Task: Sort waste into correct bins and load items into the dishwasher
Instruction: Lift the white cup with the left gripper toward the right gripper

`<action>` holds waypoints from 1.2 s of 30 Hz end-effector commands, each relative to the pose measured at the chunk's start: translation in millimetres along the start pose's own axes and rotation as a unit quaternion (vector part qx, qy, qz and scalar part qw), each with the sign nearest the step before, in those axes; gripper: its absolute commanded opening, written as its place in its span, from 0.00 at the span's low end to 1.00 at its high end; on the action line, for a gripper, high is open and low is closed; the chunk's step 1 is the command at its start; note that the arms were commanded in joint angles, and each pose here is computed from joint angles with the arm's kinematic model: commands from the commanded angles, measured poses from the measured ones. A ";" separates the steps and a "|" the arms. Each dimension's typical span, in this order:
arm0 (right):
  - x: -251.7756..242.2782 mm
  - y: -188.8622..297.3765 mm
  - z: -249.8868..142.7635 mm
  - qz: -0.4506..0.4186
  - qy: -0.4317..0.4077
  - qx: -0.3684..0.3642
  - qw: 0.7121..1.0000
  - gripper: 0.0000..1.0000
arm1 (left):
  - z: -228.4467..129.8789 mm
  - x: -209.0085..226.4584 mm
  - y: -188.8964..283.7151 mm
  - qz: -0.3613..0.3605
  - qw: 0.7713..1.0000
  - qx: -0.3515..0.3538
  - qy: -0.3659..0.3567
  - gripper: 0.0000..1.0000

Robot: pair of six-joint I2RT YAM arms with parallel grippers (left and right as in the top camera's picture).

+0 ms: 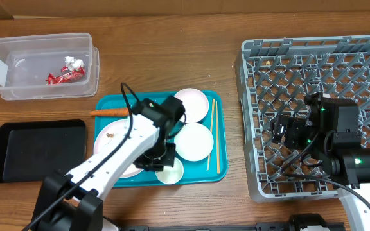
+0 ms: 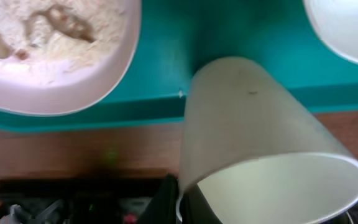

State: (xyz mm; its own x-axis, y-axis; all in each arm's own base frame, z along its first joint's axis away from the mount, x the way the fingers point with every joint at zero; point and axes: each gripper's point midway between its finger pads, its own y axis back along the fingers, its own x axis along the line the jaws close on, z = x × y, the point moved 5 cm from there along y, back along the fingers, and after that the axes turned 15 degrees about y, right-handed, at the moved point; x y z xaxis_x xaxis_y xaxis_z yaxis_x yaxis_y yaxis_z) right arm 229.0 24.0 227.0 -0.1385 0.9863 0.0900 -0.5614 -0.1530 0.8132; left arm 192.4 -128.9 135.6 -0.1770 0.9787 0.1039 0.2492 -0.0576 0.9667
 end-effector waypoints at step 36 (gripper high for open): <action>48.3 10.4 72.3 0.471 0.066 -0.164 0.864 1.00 | 60.0 -126.1 174.2 -0.625 0.749 0.050 -0.214 0.04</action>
State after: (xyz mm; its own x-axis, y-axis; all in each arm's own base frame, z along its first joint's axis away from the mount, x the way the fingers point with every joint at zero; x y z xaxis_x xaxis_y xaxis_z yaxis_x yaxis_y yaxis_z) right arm 274.0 73.3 274.6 -0.7068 0.4442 0.5506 -0.3735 -0.8953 0.2429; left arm 324.3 -240.9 264.6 -0.0360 0.3099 -0.9501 0.1453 0.9422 0.3018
